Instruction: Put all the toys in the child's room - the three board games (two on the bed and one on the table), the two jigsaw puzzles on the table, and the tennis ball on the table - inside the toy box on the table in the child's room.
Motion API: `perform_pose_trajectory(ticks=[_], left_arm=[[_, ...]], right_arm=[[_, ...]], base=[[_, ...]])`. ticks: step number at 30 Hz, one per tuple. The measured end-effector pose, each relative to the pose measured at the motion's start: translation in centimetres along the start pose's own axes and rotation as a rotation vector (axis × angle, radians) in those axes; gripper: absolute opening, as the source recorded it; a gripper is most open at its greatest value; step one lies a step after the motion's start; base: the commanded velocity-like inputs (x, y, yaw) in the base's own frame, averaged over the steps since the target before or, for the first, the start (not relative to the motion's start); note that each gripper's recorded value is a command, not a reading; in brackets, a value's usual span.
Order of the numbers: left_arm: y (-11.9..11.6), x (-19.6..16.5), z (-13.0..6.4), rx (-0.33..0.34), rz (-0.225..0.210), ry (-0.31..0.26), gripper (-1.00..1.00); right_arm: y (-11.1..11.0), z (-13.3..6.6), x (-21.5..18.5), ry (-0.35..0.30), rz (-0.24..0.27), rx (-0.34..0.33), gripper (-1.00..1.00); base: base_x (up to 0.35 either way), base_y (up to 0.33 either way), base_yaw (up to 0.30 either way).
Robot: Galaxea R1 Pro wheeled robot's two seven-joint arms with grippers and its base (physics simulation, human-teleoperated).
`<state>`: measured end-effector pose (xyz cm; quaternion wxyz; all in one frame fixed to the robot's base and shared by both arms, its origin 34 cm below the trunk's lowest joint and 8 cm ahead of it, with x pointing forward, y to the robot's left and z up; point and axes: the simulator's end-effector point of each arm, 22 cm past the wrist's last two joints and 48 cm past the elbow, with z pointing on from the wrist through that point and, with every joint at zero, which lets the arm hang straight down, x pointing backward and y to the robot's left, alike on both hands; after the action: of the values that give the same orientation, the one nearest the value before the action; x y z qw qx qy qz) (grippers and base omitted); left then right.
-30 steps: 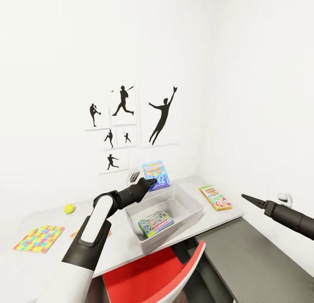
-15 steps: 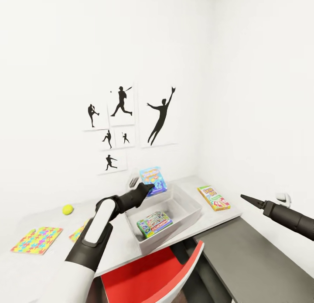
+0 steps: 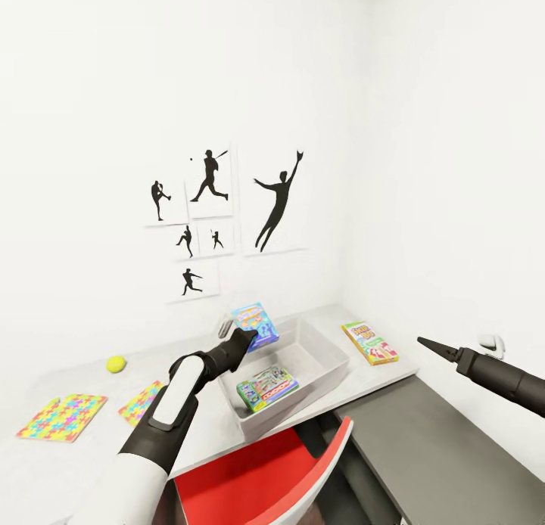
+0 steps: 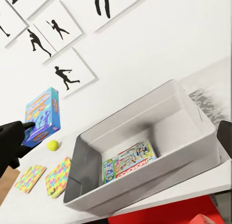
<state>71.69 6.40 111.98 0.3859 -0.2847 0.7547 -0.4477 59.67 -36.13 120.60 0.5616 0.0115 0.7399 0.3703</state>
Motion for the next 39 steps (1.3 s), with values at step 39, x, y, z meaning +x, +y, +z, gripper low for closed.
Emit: perform_pose_trajectory(ticks=[39], left_arm=[[3.7, -3.9, -0.3, -0.206, -0.1, -0.083, -1.0]], right_arm=[[0.0, 0.0, 0.1, 0.003, 0.001, 0.002, 1.0]], base=[[0.0, 0.0, -0.112]])
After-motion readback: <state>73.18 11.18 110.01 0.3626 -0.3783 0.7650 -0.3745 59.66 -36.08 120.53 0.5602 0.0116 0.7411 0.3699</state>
